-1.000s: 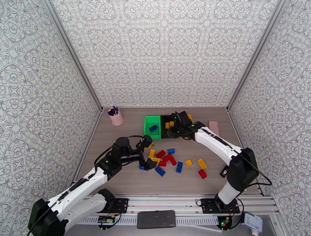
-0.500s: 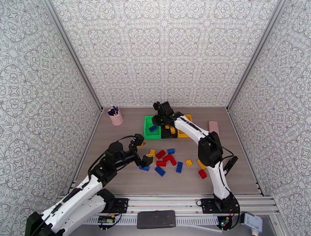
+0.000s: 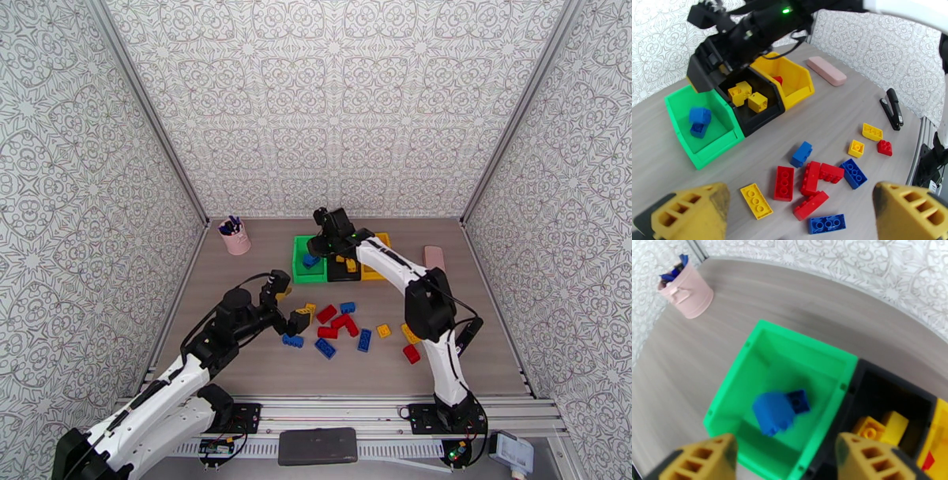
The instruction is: Sort the legos into containers by color
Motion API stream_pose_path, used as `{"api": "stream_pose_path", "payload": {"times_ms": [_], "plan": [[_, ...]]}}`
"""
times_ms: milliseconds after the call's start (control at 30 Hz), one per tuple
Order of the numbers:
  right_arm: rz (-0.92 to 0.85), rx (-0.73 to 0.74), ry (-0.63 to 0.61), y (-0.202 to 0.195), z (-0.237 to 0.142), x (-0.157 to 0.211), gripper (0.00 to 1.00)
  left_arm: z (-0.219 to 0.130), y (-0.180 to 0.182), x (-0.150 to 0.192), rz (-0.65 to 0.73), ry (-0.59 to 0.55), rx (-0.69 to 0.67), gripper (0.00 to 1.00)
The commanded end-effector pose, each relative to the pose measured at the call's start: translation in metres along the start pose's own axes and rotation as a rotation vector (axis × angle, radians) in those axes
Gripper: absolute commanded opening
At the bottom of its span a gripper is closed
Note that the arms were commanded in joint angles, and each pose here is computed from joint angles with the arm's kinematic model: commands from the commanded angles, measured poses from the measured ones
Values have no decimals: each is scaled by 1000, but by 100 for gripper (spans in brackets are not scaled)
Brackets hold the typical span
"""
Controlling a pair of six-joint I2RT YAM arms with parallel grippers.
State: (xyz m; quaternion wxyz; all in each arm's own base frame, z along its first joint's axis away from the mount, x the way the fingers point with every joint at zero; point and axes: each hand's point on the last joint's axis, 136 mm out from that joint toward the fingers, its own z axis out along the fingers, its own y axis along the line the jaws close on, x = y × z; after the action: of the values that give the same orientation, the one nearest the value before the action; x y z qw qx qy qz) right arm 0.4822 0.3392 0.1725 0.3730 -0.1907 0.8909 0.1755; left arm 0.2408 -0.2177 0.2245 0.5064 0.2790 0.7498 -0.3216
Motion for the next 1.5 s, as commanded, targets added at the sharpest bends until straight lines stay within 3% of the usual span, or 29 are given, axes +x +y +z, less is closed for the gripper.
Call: {"api": "stream_pose_path", "payload": {"times_ms": [0,267,433,767,1000,1167,1467], "plan": [[35,40,-109,-9,-45,-12,78,3,-18,0,72,-13,105,100],[129,212,-37,-56,-113,80,82,7,-58,3,194,-7,322,100],[178,325,86,-80,-149,149,83,11,-74,4,220,-7,426,100],[373,401,373,-91,-190,269,94,12,-91,11,256,18,551,100],[470,464,449,-101,-201,311,95,15,-101,22,251,83,635,100],[529,430,542,-92,-196,334,97,20,-102,24,248,91,650,100],[548,434,606,-90,-202,352,98,22,-98,27,255,91,635,100]]}}
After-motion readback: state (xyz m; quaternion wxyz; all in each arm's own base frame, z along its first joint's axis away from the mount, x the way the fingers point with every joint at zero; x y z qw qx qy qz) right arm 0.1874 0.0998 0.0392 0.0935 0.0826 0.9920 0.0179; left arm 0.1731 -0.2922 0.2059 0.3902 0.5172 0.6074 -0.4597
